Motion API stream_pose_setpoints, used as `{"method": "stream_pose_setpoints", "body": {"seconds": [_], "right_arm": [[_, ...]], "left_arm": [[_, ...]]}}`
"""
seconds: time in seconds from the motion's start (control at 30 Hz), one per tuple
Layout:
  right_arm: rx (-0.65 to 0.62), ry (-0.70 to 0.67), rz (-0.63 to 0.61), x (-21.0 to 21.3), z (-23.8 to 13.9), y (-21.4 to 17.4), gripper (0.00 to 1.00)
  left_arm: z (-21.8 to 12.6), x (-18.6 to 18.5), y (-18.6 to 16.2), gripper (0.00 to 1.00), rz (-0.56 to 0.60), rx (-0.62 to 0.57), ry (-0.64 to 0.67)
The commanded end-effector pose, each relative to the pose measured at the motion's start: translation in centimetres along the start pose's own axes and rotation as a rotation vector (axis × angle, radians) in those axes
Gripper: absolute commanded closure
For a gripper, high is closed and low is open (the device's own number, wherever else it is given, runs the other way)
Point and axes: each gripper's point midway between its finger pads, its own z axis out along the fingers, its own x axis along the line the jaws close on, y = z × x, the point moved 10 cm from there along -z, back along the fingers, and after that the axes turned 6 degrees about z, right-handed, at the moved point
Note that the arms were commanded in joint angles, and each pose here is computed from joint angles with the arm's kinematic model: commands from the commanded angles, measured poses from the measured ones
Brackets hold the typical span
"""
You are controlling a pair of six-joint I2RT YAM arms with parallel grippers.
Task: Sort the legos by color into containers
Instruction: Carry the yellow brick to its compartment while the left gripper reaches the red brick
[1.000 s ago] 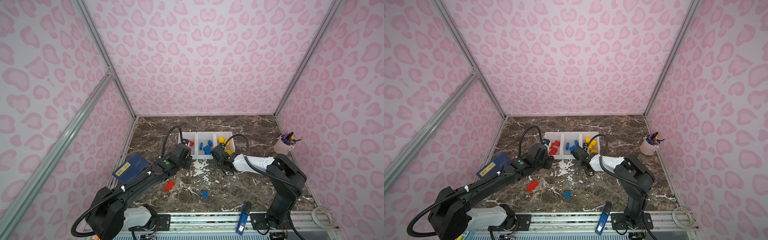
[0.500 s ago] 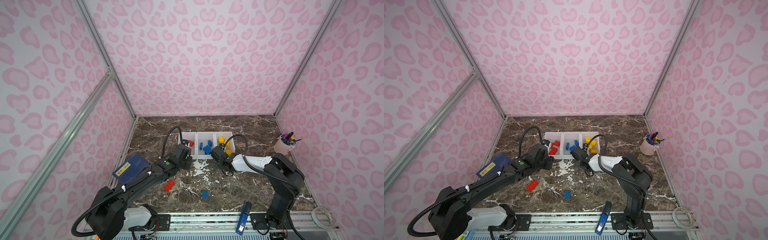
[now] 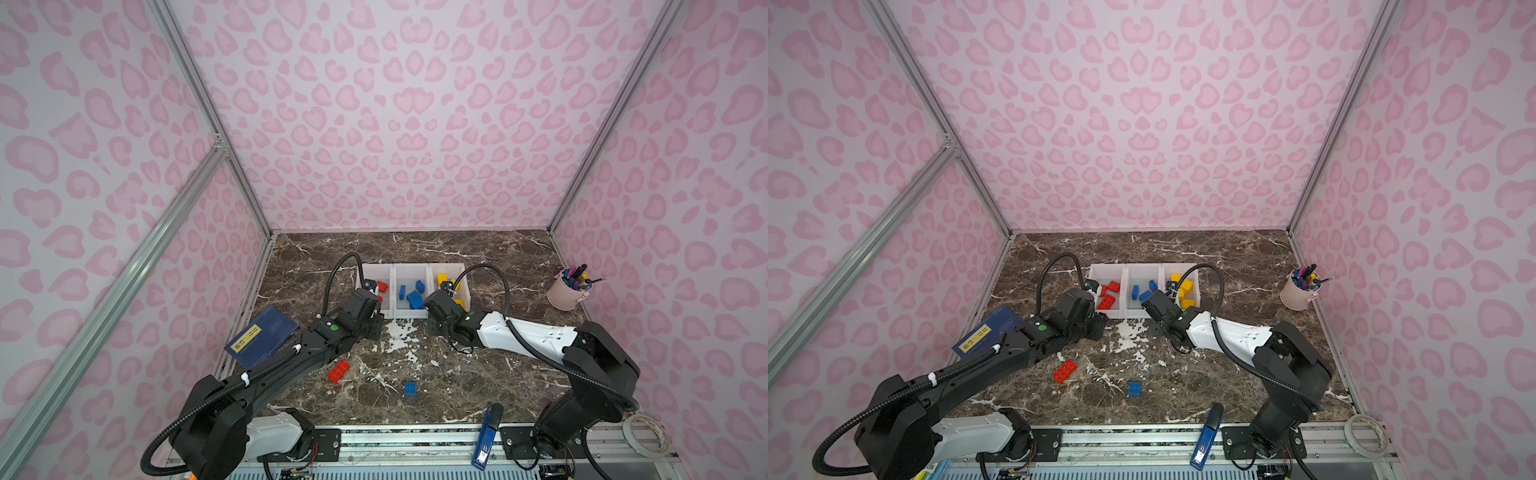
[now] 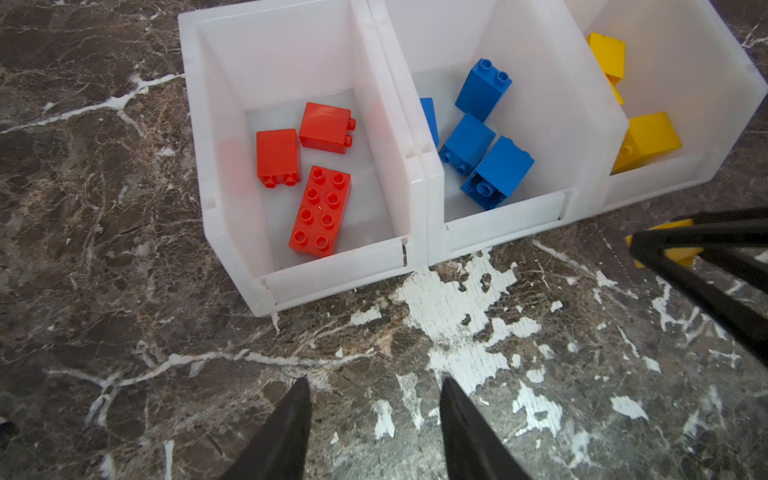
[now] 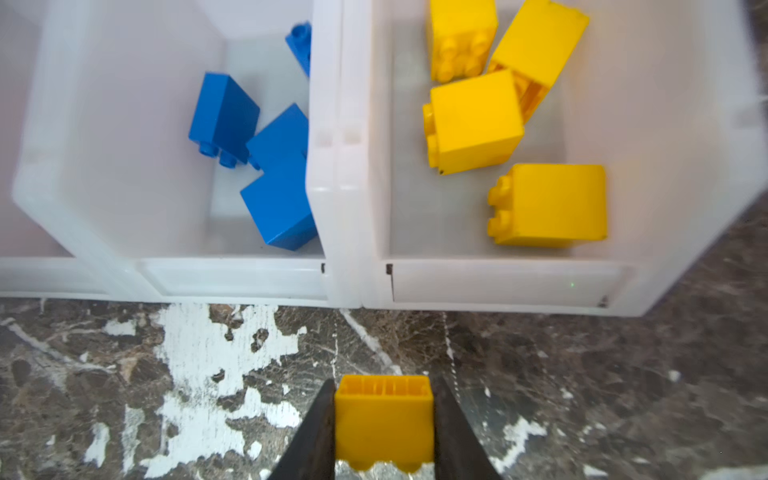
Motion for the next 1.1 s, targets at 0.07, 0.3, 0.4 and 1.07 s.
{"method": "stream_pose_setpoints", "body": {"seconds": [0.07,0.3,0.4,1.07], "right_arm": [[-0.079,-0.079,-0.029,-1.6,-1.4,3.6,0.66],[-0.056,-0.034,0.019,-3.1,1.1,7.9,0.66],[-0.043,-0.004,0.008,-2.7,2.5,9.0,0.65],[0.061,0.088,-0.024,-1.4,7.1,11.4,0.49]], "left_arm": [[-0.2,0.0,0.1,0.47,-0.019,-0.017,-0.009],[-0.3,-0.1,-0.3,0.47,-0.035,-0.012,-0.021],[-0.3,-0.1,-0.5,0.47,-0.038,-0.001,-0.022],[-0.6,-0.9,-1.4,0.47,-0.039,0.016,-0.040]]}}
